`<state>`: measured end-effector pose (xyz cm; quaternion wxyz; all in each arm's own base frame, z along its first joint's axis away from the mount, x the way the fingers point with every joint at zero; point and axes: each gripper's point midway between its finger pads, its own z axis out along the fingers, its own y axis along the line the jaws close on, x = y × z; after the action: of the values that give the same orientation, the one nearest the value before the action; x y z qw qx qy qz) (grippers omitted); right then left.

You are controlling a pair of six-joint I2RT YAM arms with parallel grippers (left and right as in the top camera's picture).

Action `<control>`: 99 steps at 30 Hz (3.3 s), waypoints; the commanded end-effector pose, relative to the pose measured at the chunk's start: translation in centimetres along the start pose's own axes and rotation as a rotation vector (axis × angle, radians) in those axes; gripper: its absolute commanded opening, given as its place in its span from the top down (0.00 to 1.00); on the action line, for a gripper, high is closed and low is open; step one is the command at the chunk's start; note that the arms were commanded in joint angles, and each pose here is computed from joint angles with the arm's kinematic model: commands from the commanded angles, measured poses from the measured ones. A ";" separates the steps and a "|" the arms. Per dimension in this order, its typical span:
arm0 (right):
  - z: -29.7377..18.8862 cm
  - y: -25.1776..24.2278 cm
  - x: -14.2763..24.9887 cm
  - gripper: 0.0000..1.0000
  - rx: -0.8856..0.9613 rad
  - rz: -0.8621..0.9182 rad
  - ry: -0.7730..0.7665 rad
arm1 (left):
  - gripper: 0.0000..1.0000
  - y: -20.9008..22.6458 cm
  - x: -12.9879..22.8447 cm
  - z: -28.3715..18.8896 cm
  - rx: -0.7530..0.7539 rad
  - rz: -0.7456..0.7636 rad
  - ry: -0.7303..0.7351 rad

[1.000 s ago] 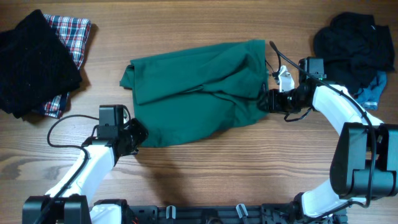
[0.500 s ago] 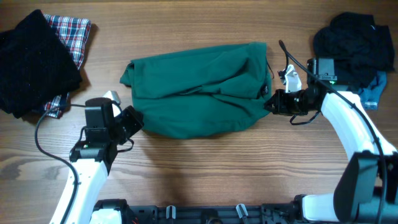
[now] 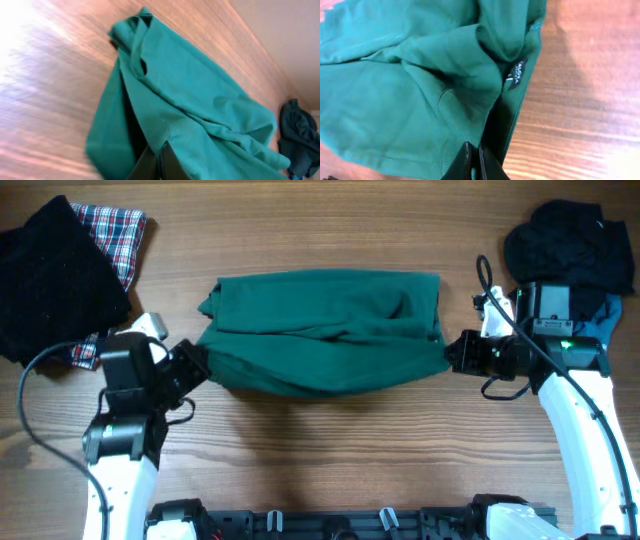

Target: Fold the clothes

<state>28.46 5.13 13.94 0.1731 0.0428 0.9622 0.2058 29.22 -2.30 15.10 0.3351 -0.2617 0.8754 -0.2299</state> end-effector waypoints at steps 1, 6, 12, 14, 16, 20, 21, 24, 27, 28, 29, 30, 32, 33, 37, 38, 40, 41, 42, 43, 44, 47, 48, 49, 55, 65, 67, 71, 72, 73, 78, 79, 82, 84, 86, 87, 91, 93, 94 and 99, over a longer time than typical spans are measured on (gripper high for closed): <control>-0.2 -0.6 -0.3 0.96 0.036 0.053 -0.024 | 0.96 0.5 -1.8 -2.3 -0.042 0.042 -0.104; -0.5 -0.6 -4.9 0.96 0.041 -0.022 -0.204 | 0.96 0.0 -5.2 -1.7 -0.044 0.085 -0.231; 2.8 -0.9 -9.8 0.96 -0.002 -0.081 -0.302 | 0.96 0.1 -6.8 5.4 0.009 0.091 -0.184; 4.8 -1.4 -10.1 0.96 -0.015 -0.091 -0.278 | 0.96 0.5 -6.1 7.9 0.002 0.095 -0.145; 7.3 -2.5 -10.5 0.96 -0.013 -0.083 -0.259 | 0.96 0.5 -5.3 10.1 0.009 0.110 -0.119; 10.7 -3.8 -11.3 0.96 -0.023 -0.080 -0.258 | 0.96 -1.0 -6.1 13.6 0.071 0.162 -0.188; 11.0 -3.7 -11.5 0.96 -0.033 -0.085 -0.263 | 0.96 -1.3 -6.5 13.8 0.078 0.170 -0.217; 11.1 -3.6 -12.6 0.96 -0.041 -0.104 -0.306 | 0.96 -2.0 -8.6 13.5 0.069 0.177 -0.303; 10.6 -3.3 -14.1 0.96 -0.042 -0.132 -0.370 | 0.96 -2.0 -10.8 13.0 0.015 0.171 -0.365; 10.2 -3.5 -15.0 0.96 -0.024 -0.143 -0.409 | 0.96 -2.0 -11.4 13.0 0.003 0.170 -0.382; 9.9 -3.6 -15.6 0.95 -0.010 -0.152 -0.438 | 0.96 -2.0 -11.8 12.9 -0.006 0.183 -0.394; 9.7 -3.6 -16.1 0.96 -0.003 -0.159 -0.458 | 0.96 -1.9 -12.0 12.9 -0.012 0.188 -0.398; 9.0 -3.4 -17.5 0.96 0.016 -0.211 -0.523 | 0.96 -1.1 -12.3 12.9 -0.055 0.182 -0.420; 8.7 -3.5 -17.9 0.96 0.029 -0.221 -0.545 | 0.96 -0.7 -12.4 13.0 -0.079 0.183 -0.428; 9.1 -4.4 -18.6 0.96 0.070 -0.231 -0.570 | 0.96 0.6 -11.8 14.3 -0.114 0.202 -0.401; 9.6 -4.6 -18.5 0.96 0.071 -0.231 -0.565 | 0.96 0.9 -11.6 14.7 -0.121 0.208 -0.394; 10.9 -5.2 -18.3 0.96 0.073 -0.226 -0.550 | 0.96 1.7 -11.3 15.7 -0.137 0.220 -0.390; 11.6 -5.5 -18.1 0.96 0.073 -0.222 -0.540 | 0.96 2.0 -11.3 16.0 -0.143 0.219 -0.391; 12.2 -5.8 -18.0 0.96 0.074 -0.219 -0.534 | 0.96 2.2 -11.3 16.4 -0.146 0.218 -0.396; 12.9 -6.1 -17.9 0.96 0.074 -0.217 -0.527 | 0.96 2.4 -11.3 16.6 -0.150 0.218 -0.401; 13.5 -6.4 -17.8 0.96 0.074 -0.215 -0.526 | 0.96 2.4 -11.4 16.8 -0.147 0.218 -0.406; 15.2 -7.1 -17.7 0.82 0.069 -0.210 -0.524 | 0.96 2.4 -11.5 17.3 -0.139 0.219 -0.419; 15.3 -7.1 -17.7 0.63 0.068 -0.210 -0.527 | 0.91 2.4 -11.5 17.2 -0.137 0.219 -0.422; 15.3 -7.1 -17.8 0.37 0.068 -0.211 -0.531 | 0.80 2.5 -11.8 17.1 -0.145 0.217 -0.435; 14.6 -6.3 -18.6 0.16 0.043 -0.212 -0.525 | 0.20 1.9 -14.1 16.2 -0.162 0.208 -0.529; 6.2 0.0 -21.3 0.11 -0.066 -0.310 -0.506 | 0.22 -2.5 -13.6 15.9 -0.050 0.234 -0.328; 5.3 2.1 -20.5 0.05 -0.170 -0.329 -0.471 | 0.16 -3.6 -12.4 15.2 -0.011 0.242 -0.268; 5.8 4.9 -17.6 0.05 -0.332 -0.369 -0.364 | 0.06 -5.1 -8.2 15.1 0.030 0.272 -0.110; 6.1 5.3 -17.0 0.04 -0.345 -0.390 -0.345 | 0.04 -5.4 -7.2 15.2 0.039 0.296 -0.078; 6.5 5.8 -16.2 0.04 -0.351 -0.403 -0.315 | 0.01 -5.7 -5.8 15.4 0.039 0.332 -0.035; 8.2 9.5 -13.0 0.04 -0.398 -0.488 -0.215 | 0.00 -7.1 -2.0 15.8 0.046 0.428 0.060; 8.5 10.0 -12.7 0.05 -0.397 -0.498 -0.207 | 0.01 -7.2 -1.5 15.8 0.046 0.431 0.072; 8.9 10.8 -12.0 0.09 -0.407 -0.484 -0.184 | 0.01 -6.4 -0.3 15.8 0.019 0.428 0.123; 9.5 10.4 -11.5 0.12 -0.406 -0.469 -0.162 | 0.01 -5.8 0.3 15.7 0.001 0.437 0.153; 10.4 10.0 -11.0 0.13 -0.408 -0.454 -0.134 | 0.01 -5.6 0.5 15.6 -0.005 0.444 0.163; 11.0 9.7 -10.6 0.15 -0.406 -0.442 -0.113 | 0.00 -5.6 0.5 15.6 -0.006 0.444 0.164; 13.7 7.9 -9.6 0.26 -0.364 -0.396 -0.048 | 0.00 -5.6 0.3 15.7 -0.010 0.446 0.152; 15.0 6.4 -9.6 0.27 -0.298 -0.354 -0.029 | 0.00 -5.4 0.1 15.7 -0.023 0.447 0.145; 15.3 6.0 -9.6 0.28 -0.273 -0.351 -0.027 | 0.00 -5.3 0.1 15.7 -0.025 0.447 0.144; 15.7 3.3 -10.7 0.27 -0.150 -0.336 -0.057 | 0.00 -5.3 0.1 15.7 -0.025 0.450 0.144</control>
<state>43.49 14.40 6.50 0.2358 -0.1482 0.9183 0.2815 41.47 -10.03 6.71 0.2962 -0.0602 0.9393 -0.1625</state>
